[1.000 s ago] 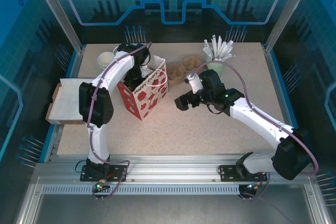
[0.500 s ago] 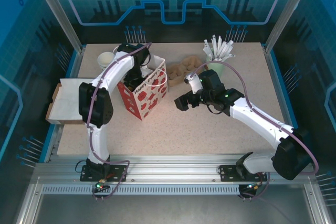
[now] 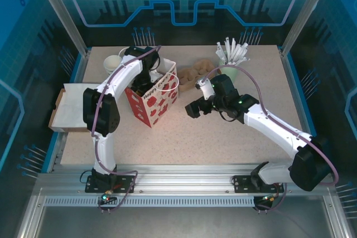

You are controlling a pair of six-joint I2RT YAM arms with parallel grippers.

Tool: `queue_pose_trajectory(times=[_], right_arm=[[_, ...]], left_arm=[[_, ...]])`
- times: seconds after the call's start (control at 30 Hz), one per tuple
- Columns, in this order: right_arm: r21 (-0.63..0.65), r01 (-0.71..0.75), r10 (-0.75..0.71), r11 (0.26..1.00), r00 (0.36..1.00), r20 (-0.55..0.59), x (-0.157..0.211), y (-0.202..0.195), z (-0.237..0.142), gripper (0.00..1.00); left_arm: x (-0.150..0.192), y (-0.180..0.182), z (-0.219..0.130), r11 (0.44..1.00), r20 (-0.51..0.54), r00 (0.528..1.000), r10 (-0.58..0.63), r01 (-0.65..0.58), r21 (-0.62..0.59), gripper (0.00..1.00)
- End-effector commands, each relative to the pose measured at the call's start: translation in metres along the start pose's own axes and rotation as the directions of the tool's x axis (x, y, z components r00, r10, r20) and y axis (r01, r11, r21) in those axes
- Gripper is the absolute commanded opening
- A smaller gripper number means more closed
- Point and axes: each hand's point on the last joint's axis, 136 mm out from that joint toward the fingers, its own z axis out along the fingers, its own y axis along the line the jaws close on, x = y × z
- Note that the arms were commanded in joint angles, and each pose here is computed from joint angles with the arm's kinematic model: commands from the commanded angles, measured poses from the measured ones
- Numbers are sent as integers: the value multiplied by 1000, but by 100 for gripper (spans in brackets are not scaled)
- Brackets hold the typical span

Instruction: Pack the takeout coffee

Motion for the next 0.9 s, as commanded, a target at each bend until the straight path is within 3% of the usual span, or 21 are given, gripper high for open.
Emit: queue_pose_trajectory(times=[0.0, 0.43, 0.87], right_arm=[[-9, 25, -25, 1000, 1000, 1, -2, 7, -2, 100], [-11, 24, -24, 1000, 1000, 2, -2, 8, -2, 100], [-16, 30, -30, 999, 1000, 6, -7, 10, -3, 100]], left_arm=[[-1, -12, -21, 999, 68, 998, 20, -22, 29, 77], [-1, -13, -51, 999, 134, 990, 35, -37, 13, 79], [-7, -18, -106, 998, 298, 953, 63, -65, -5, 79]])
